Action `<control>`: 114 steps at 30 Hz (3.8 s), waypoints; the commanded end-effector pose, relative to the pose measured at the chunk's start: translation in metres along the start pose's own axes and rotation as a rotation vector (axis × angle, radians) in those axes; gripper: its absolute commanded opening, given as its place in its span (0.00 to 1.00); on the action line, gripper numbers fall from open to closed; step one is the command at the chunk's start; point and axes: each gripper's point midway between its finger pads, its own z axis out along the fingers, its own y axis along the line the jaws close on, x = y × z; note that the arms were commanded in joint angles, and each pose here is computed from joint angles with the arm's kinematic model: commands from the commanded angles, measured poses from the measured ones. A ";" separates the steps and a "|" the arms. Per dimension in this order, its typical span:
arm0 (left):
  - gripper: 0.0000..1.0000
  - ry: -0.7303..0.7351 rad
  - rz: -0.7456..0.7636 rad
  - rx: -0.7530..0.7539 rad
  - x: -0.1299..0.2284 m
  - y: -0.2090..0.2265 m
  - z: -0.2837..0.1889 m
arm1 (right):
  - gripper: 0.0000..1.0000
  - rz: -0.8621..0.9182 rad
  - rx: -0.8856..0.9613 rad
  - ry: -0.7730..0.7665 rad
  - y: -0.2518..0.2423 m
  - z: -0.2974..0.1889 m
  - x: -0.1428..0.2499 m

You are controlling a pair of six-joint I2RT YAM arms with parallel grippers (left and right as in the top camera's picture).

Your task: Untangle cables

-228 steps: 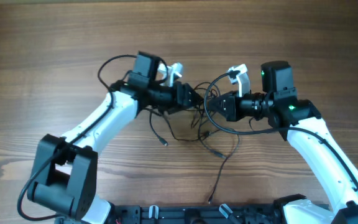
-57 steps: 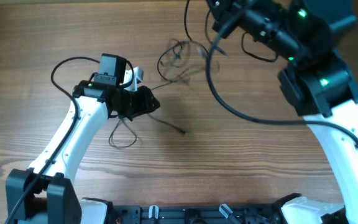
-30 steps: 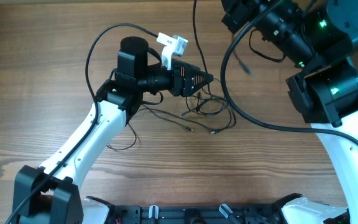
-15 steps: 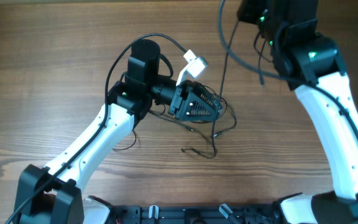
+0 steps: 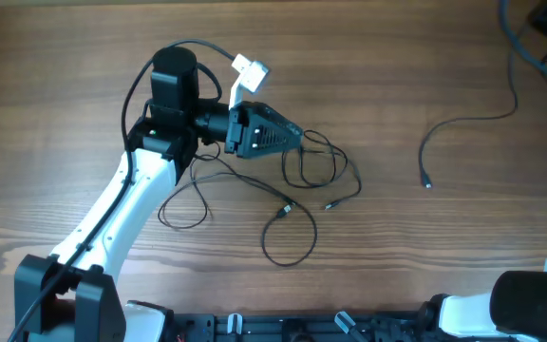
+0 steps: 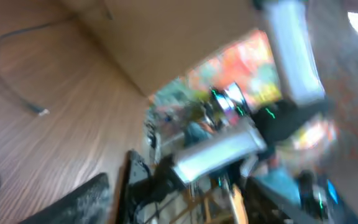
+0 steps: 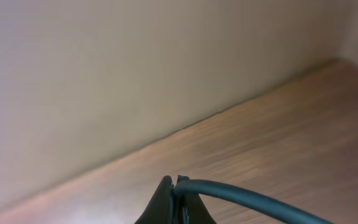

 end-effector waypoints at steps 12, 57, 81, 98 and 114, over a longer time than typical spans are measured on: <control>0.76 -0.166 -0.431 -1.293 0.068 0.174 -0.135 | 0.68 -0.080 0.560 0.782 -0.120 -0.025 0.184; 0.67 -0.067 -0.541 -1.433 0.106 0.171 -0.156 | 0.04 -0.134 0.632 0.701 -0.119 0.039 0.364; 0.69 -0.070 -0.538 -1.433 0.105 0.171 -0.156 | 0.64 -0.397 -0.475 0.815 0.116 -0.005 0.376; 0.69 -0.067 -0.541 -1.433 0.106 0.171 -0.156 | 0.04 -0.372 -0.926 0.194 0.289 -0.069 0.146; 0.89 -0.103 -0.332 -0.750 0.043 0.128 -0.055 | 0.04 -0.397 -0.982 0.107 0.297 -0.142 0.104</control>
